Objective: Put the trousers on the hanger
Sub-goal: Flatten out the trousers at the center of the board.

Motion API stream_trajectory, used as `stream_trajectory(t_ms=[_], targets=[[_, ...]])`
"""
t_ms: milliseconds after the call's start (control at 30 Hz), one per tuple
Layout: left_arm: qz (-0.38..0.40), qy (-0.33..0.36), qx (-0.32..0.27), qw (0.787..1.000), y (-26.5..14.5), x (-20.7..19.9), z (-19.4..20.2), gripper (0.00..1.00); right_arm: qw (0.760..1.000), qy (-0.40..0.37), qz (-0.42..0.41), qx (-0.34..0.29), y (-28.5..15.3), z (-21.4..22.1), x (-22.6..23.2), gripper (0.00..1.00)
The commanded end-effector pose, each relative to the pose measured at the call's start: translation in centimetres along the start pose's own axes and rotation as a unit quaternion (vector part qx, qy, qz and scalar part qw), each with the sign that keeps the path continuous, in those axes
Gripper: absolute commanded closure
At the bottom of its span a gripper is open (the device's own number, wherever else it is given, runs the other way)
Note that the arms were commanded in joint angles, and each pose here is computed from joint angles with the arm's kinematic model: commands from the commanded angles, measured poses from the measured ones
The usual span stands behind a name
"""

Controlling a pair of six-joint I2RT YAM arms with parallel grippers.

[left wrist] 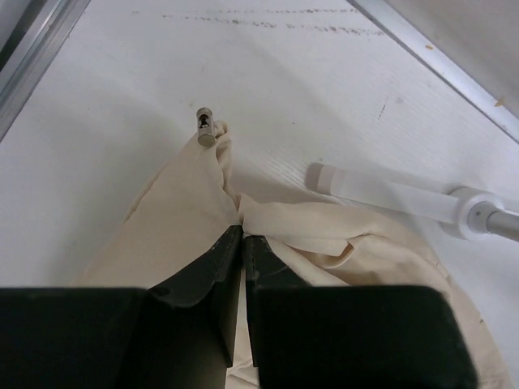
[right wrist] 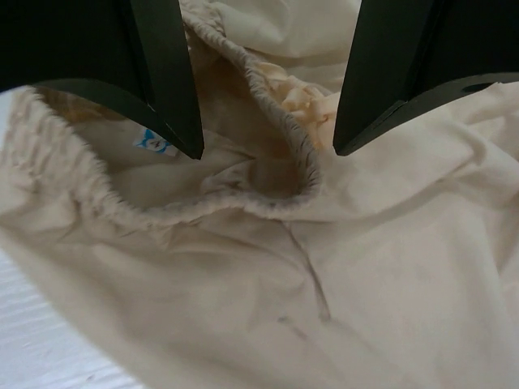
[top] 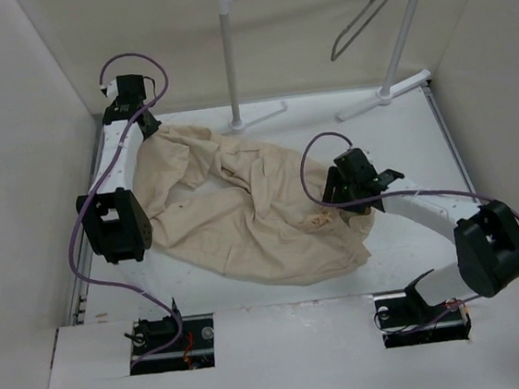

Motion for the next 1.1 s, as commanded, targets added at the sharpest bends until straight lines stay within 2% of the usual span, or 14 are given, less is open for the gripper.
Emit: stream_trajectory(t_ms=[0,67,100,167,233,367,500,567,600,633,733,900,1000,1067], targets=[[-0.009,0.011,-0.001,1.0,-0.1,0.9,-0.2,0.96,0.998,-0.018,-0.046,-0.027,-1.3,-1.1,3.3,0.29],[-0.016,0.011,0.005,1.0,0.4,1.4,0.3,0.96,0.998,-0.025,-0.048,-0.025,-1.3,-0.8,3.5,0.32],[-0.021,0.011,0.008,1.0,0.6,1.7,0.6,0.96,0.998,-0.027,-0.046,-0.016,-1.0,-0.3,3.4,0.42],[-0.03,0.007,0.012,0.999,1.3,2.4,0.7,0.96,0.999,-0.026,-0.041,-0.001,-0.6,0.5,3.0,0.72],[-0.042,-0.006,0.009,0.999,1.6,3.5,0.3,0.96,0.999,-0.014,-0.033,-0.01,-1.3,0.0,2.4,0.87],[-0.058,-0.035,-0.026,0.997,0.7,5.1,-2.8,0.97,0.996,0.02,-0.028,-0.082,-6.5,-2.7,-0.1,0.92],[-0.059,-0.049,-0.046,0.996,0.1,5.7,-4.9,0.96,0.994,0.08,-0.025,-0.071,-9.9,-0.8,-4.0,0.95],[-0.061,-0.051,-0.048,0.996,0.1,5.9,-5.1,0.96,0.991,0.122,-0.024,-0.055,-10.5,0.9,-5.6,0.95],[-0.06,-0.049,-0.048,0.996,0.2,5.7,-5.0,0.95,0.988,0.15,-0.023,-0.04,-10.3,2.3,-6.5,0.9],[-0.059,-0.047,-0.046,0.996,0.4,5.7,-4.9,0.93,0.986,0.161,-0.023,-0.03,-10.1,3.1,-6.9,0.84],[-0.054,-0.033,-0.039,0.997,0.7,4.6,-3.9,0.83,0.985,0.175,-0.004,-0.006,-9.2,5.2,-8.3,0.57],[-0.028,-0.022,-0.064,0.997,-2.2,2.2,-4.3,0.46,0.983,0.167,0.002,-0.079,-11.2,1.6,-8.4,0.29],[0.007,-0.007,-0.078,0.997,-6.1,0.1,-3.5,0.39,0.98,0.165,0.005,-0.11,-11.0,-1.2,-8.5,0.28],[0.038,0.019,-0.07,0.997,-8.7,-1.7,-0.5,0.39,0.978,0.173,0.009,-0.116,-9.8,-2.4,-8.6,0.47]])
Point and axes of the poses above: each gripper's point midway between its finger pads, its own y axis out along the fingers, its own x axis along the line the jaws close on, z = x × y, the point moved 1 cm from there along -y, back along the fingers, and after that the axes turned 3 degrees about y, right-handed, at the moved point
